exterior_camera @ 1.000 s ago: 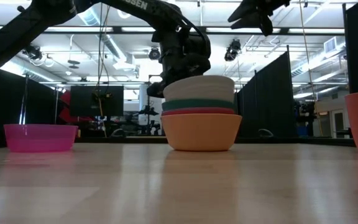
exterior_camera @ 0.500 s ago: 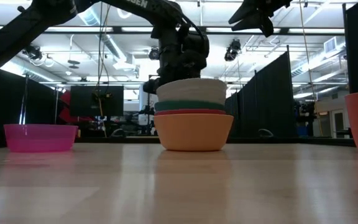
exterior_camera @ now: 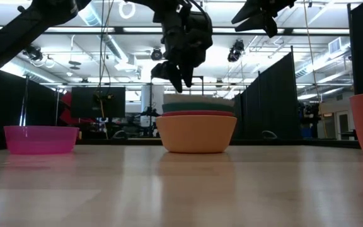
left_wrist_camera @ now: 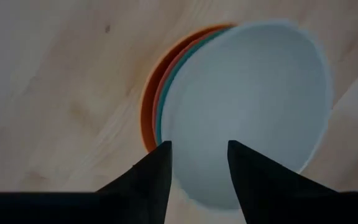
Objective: Nest bowls inside each other
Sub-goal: Stack the white bowl on top of the blue bowl, then stack the red bowl on top of the white bowl
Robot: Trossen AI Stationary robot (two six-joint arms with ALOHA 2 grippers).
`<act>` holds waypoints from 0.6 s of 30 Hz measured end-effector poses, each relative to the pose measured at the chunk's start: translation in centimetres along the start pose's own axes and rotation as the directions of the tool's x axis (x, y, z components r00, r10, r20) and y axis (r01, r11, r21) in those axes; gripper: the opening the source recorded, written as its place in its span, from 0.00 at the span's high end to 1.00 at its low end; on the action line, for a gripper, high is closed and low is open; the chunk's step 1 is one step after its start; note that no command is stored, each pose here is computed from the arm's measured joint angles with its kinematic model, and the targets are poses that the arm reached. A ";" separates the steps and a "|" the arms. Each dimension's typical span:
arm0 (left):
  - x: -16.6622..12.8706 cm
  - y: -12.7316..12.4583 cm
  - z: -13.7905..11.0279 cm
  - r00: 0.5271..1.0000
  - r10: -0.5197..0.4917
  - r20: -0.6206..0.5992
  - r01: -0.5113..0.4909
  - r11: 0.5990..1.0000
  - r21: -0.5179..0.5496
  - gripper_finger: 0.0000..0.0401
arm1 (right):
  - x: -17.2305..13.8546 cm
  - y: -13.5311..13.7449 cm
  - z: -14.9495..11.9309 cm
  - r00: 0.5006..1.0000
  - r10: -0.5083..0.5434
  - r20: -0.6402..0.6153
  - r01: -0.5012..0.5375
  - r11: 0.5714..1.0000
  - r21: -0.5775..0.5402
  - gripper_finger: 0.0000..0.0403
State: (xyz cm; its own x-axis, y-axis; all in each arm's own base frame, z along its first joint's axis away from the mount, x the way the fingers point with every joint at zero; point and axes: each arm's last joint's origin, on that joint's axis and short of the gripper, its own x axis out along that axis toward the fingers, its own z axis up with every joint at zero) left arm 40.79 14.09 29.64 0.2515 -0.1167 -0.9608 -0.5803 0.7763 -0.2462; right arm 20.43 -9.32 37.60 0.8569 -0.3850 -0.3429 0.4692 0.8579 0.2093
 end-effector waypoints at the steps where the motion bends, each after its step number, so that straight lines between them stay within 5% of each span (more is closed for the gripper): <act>1: -0.1 0.0 0.0 1.000 0.006 0.003 -0.006 1.000 0.008 0.64 | 0.0 0.0 0.0 1.000 0.000 0.000 0.000 1.000 0.000 0.65; 18: -2.9 -0.6 -1.1 0.987 0.113 0.115 -0.130 0.979 0.159 0.65 | 0.0 0.0 0.0 1.000 0.000 -0.002 0.000 1.000 0.000 0.63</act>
State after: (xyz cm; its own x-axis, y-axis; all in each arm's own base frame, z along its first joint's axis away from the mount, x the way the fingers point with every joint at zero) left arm 39.59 13.24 32.41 0.2721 0.0439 -0.9613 -0.4780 0.8732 -0.0954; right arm 20.42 -9.31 37.58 0.8563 -0.3845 -0.3448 0.4693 0.8580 0.2090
